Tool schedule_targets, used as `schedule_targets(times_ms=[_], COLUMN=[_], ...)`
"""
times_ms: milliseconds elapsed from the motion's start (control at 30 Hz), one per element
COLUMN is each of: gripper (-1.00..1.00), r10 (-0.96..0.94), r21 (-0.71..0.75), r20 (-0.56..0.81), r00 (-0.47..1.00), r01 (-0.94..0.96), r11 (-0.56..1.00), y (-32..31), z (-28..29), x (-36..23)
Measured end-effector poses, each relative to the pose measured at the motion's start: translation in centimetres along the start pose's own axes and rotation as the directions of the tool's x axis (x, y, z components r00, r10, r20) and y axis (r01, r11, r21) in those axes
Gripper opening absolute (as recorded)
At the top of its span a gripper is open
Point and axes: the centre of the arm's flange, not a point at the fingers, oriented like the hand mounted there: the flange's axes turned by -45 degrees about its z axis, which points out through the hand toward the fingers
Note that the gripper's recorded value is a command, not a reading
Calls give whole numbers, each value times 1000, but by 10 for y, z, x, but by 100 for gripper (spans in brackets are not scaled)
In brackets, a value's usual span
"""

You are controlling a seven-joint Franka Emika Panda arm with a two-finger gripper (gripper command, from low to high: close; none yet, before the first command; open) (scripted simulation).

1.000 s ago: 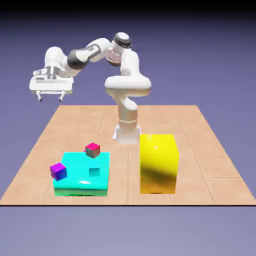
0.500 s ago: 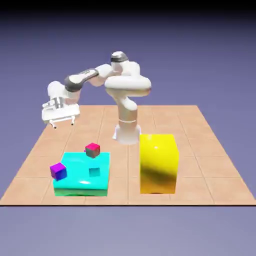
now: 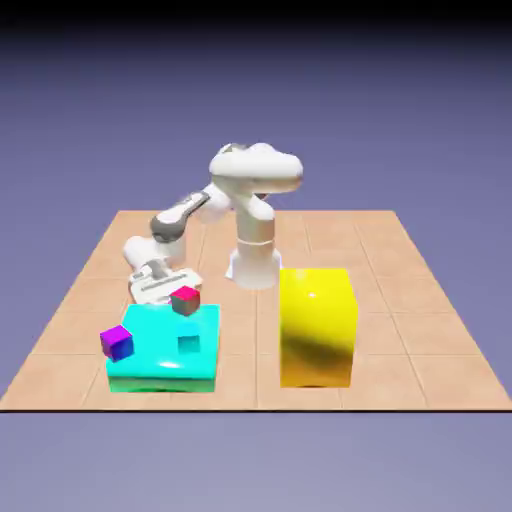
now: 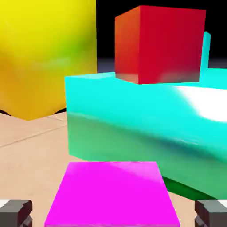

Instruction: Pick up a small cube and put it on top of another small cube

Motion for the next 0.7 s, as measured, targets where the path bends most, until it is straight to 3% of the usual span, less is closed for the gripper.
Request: schedule_targets(times_ms=[133,500,700], gripper=[-100,-100,-100], r10=[-2,15,47], r21=[-5,-160,-185], r20=[0,-10,-6], r00=[1000,1000,999], r01=[2,-16,-47], r11=[1000,987,982], y=[1,13,7], z=[-55,-15,14], x=[24,152,175])
